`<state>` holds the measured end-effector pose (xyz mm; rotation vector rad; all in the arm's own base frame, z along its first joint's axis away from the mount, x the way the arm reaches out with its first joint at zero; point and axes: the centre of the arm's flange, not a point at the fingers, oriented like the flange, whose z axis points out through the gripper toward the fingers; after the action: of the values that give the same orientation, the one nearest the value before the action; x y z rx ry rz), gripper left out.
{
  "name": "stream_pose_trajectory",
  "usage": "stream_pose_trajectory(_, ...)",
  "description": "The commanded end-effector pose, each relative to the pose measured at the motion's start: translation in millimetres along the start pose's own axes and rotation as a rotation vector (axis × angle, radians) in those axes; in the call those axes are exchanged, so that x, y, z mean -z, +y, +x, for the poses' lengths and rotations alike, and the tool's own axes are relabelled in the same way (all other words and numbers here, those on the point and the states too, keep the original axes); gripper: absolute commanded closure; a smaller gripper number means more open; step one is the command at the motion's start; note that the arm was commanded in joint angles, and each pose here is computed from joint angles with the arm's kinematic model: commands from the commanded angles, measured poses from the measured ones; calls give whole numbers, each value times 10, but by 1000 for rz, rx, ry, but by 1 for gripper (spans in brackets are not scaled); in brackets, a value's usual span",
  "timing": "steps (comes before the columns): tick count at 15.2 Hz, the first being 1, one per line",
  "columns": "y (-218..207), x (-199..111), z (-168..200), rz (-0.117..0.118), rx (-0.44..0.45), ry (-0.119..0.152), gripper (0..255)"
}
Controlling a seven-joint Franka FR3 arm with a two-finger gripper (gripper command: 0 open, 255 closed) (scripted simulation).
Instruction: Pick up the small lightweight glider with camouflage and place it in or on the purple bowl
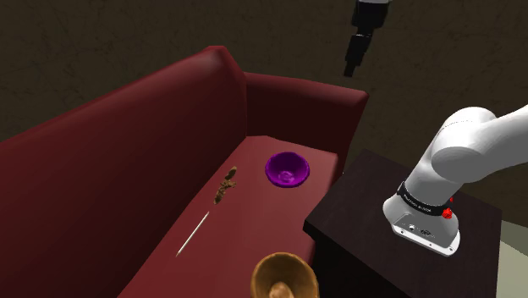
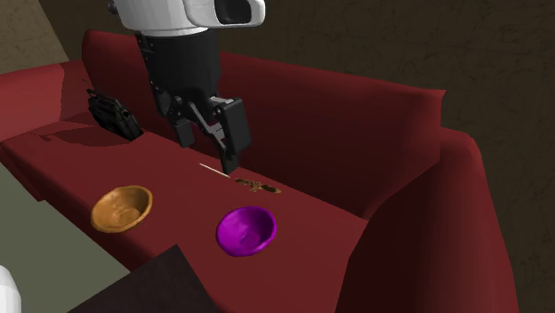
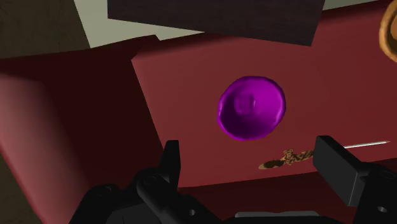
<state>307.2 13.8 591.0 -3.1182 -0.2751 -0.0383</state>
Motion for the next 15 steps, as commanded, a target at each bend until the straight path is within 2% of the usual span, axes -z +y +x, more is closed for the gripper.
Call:
stream_pose_trajectory(1, 0, 0, 0, 0, 0, 0, 0)
stream_pose_trajectory(15, -698, -1281, 1317, 0, 28, -112, 0)
